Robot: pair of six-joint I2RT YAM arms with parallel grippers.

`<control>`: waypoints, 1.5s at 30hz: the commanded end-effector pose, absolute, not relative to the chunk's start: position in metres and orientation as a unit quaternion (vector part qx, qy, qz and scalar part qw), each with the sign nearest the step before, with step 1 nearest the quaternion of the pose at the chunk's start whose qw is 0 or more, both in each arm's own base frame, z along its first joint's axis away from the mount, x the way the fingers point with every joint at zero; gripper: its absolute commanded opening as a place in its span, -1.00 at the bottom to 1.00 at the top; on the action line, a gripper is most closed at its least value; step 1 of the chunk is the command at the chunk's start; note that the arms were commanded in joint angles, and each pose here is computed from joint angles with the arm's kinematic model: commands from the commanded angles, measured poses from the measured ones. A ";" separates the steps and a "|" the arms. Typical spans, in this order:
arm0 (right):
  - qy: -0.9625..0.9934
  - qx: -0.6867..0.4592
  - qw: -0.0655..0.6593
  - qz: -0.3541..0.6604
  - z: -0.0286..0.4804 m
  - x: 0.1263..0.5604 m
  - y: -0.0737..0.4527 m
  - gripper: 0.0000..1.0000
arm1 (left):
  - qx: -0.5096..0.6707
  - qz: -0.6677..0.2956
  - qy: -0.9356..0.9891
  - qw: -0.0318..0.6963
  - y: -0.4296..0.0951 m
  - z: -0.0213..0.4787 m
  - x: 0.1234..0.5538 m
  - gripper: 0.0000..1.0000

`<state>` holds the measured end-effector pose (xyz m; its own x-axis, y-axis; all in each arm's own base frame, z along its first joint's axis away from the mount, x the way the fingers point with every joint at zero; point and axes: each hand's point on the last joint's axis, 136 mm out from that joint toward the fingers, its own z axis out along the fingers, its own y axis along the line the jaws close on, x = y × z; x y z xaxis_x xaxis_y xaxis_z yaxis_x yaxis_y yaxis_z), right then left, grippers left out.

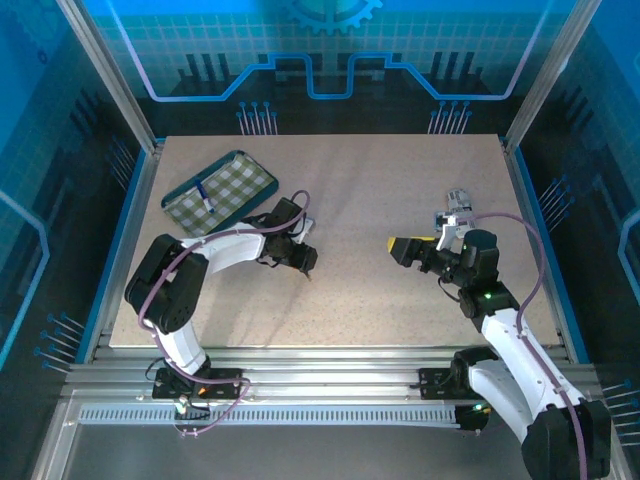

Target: Remove the keys from the keyring

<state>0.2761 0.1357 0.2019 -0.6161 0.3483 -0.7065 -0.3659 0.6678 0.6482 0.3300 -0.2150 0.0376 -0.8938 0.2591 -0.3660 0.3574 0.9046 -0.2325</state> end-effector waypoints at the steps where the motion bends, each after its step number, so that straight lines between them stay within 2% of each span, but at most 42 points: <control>1: 0.795 -0.019 0.438 0.419 0.205 0.273 0.142 0.81 | 0.179 -0.120 0.967 0.138 -0.209 0.022 0.317 0.00; 6: 0.794 -0.020 0.439 0.419 0.206 0.272 0.142 0.81 | 0.183 -0.109 0.968 0.134 -0.210 0.016 0.316 -0.05; 9: 0.794 -0.020 0.440 0.419 0.207 0.271 0.142 0.82 | 0.185 -0.102 0.969 0.127 -0.209 0.012 0.314 -0.26; 11: 0.794 -0.019 0.441 0.417 0.207 0.271 0.141 0.82 | 0.186 -0.098 0.969 0.131 -0.209 0.014 0.314 -0.31; 15: 0.794 -0.019 0.441 0.418 0.205 0.271 0.141 0.82 | 0.181 -0.089 0.968 0.150 -0.205 0.024 0.316 -0.12; 23: 0.792 -0.017 0.440 0.423 0.205 0.272 0.143 0.82 | 0.175 -0.087 0.966 0.166 -0.202 0.032 0.316 -0.15; 28: 0.791 -0.017 0.439 0.425 0.204 0.273 0.143 0.82 | 0.174 -0.098 0.963 0.180 -0.202 0.041 0.314 -0.11; 35: 0.791 -0.016 0.437 0.428 0.203 0.273 0.144 0.82 | 0.179 -0.100 0.964 0.167 -0.208 0.028 0.314 -0.11; 41: 0.792 -0.017 0.440 0.423 0.204 0.272 0.142 0.82 | 0.181 -0.095 0.965 0.165 -0.209 0.019 0.317 -0.16; 45: 0.793 -0.016 0.441 0.421 0.203 0.272 0.142 0.82 | 0.181 -0.087 0.965 0.168 -0.208 0.015 0.318 -0.33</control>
